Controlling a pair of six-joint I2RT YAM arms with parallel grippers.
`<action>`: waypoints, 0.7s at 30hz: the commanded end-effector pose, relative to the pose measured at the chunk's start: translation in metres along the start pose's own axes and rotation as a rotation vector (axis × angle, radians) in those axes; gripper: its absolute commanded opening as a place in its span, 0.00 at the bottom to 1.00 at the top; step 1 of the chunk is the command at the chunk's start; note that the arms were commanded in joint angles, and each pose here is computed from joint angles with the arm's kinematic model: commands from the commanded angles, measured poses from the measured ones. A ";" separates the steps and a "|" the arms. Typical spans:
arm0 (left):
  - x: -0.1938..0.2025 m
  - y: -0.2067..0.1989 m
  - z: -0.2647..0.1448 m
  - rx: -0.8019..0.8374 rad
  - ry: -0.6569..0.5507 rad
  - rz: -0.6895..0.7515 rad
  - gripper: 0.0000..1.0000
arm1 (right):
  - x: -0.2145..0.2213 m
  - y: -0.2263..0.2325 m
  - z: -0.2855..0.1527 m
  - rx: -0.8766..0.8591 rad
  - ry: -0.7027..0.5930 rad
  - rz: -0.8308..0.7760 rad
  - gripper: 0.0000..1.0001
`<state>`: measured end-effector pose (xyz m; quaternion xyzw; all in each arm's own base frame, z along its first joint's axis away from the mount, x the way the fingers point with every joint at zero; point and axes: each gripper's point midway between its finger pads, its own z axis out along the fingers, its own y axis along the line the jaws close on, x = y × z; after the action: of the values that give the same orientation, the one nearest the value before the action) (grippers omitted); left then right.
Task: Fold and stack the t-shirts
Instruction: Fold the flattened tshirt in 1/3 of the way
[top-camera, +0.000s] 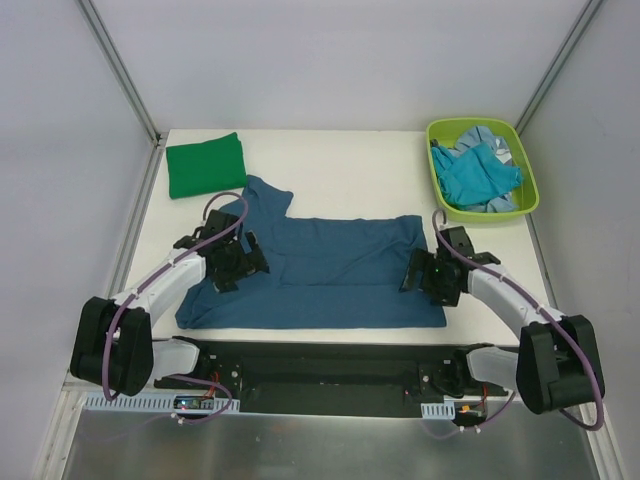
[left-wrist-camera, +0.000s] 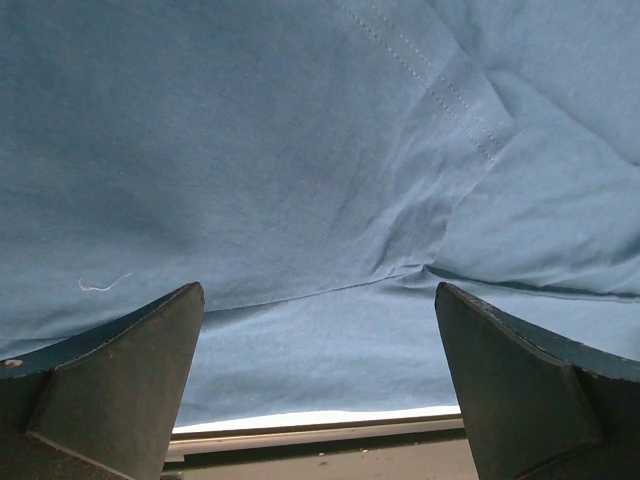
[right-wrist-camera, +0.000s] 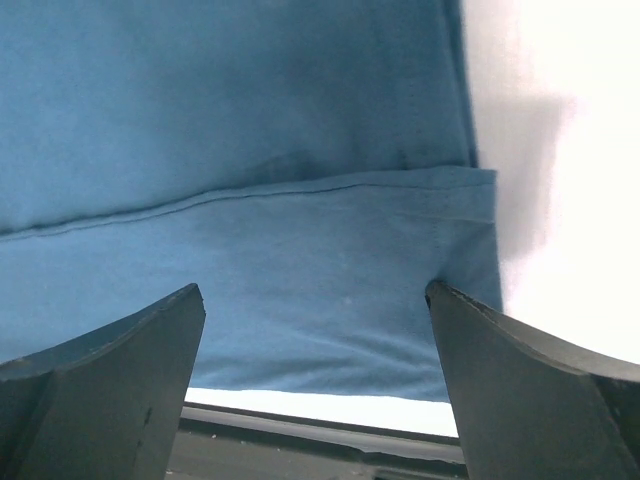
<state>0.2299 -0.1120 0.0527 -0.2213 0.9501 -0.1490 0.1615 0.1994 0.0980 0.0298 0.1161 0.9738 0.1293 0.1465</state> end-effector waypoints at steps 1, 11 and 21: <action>0.010 -0.007 0.002 0.044 0.020 0.038 0.99 | 0.005 -0.035 0.001 0.099 -0.003 0.122 0.96; 0.022 -0.017 0.003 0.093 0.027 0.048 0.99 | 0.009 -0.091 -0.015 0.190 -0.031 0.311 0.96; 0.039 0.004 0.016 0.018 0.094 0.046 0.99 | -0.009 -0.105 -0.029 0.227 -0.088 0.349 0.96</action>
<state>0.2124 -0.1321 0.0343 -0.1911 0.9568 -0.1710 0.1369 0.1865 0.0046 0.0247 0.3016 0.9376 0.0691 0.1586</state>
